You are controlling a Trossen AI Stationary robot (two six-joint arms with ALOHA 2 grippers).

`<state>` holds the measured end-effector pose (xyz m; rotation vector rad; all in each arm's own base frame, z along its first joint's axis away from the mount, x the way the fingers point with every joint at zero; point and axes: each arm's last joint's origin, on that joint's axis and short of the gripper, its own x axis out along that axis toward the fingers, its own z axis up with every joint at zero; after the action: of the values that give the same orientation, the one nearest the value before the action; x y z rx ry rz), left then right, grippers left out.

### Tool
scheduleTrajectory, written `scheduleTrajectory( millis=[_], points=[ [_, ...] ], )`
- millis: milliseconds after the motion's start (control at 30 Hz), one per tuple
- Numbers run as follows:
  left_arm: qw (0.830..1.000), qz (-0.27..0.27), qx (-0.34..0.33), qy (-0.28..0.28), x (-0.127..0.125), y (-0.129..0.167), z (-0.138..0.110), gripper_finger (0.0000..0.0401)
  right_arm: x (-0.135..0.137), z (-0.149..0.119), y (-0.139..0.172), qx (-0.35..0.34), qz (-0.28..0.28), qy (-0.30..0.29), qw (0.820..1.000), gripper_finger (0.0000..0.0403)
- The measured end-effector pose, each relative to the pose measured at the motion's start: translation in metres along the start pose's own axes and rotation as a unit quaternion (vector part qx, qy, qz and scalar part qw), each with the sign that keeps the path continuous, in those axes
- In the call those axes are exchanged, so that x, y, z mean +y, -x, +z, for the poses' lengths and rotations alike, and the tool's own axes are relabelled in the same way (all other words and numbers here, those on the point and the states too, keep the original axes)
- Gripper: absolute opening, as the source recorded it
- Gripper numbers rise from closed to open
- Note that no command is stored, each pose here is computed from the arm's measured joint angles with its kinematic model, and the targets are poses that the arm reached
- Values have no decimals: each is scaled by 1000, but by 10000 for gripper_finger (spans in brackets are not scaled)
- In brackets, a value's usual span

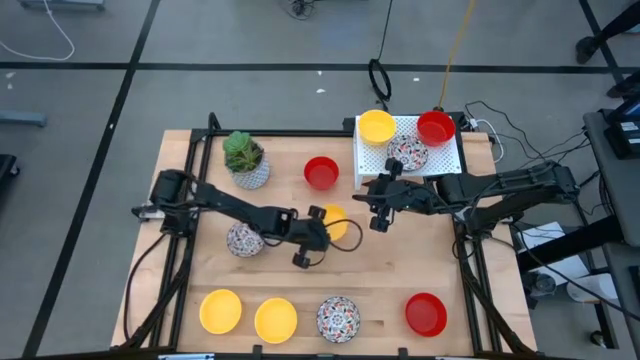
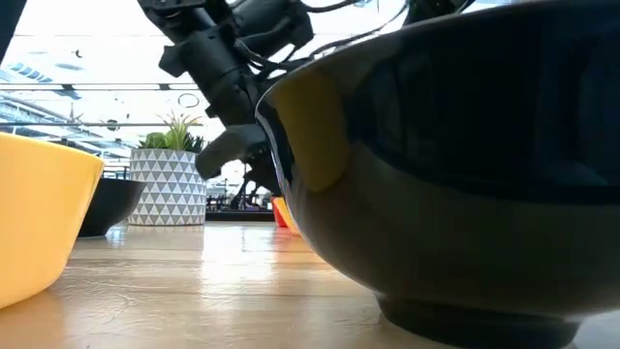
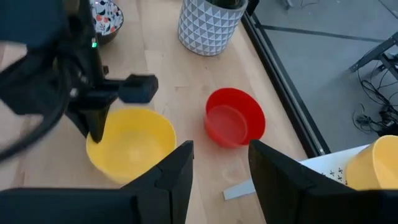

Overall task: Pick & Place Mini bowls
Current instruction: Stack the top yellow bowl on top of the yellow bowl on the shelf

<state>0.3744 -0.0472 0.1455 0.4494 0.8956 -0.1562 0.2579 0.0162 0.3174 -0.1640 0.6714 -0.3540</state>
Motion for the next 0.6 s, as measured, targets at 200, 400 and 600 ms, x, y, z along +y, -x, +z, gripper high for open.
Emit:
scheduleTrajectory(
  millis=[200, 400, 600],
  points=[
    [1000, -6, 20, -11, 4, -9, 14, 19, 0, -1, 0, 5, 1, -14, 1000, 141],
    [998, 35, 18, 47, 9, -7, 17, 15, 1, -2, 0, 11, 14, -21, 1000, 141],
    [995, 43, 17, 88, 9, -7, 17, 75, 1, -4, 0, 18, 13, -16, 1000, 141]
  ],
)
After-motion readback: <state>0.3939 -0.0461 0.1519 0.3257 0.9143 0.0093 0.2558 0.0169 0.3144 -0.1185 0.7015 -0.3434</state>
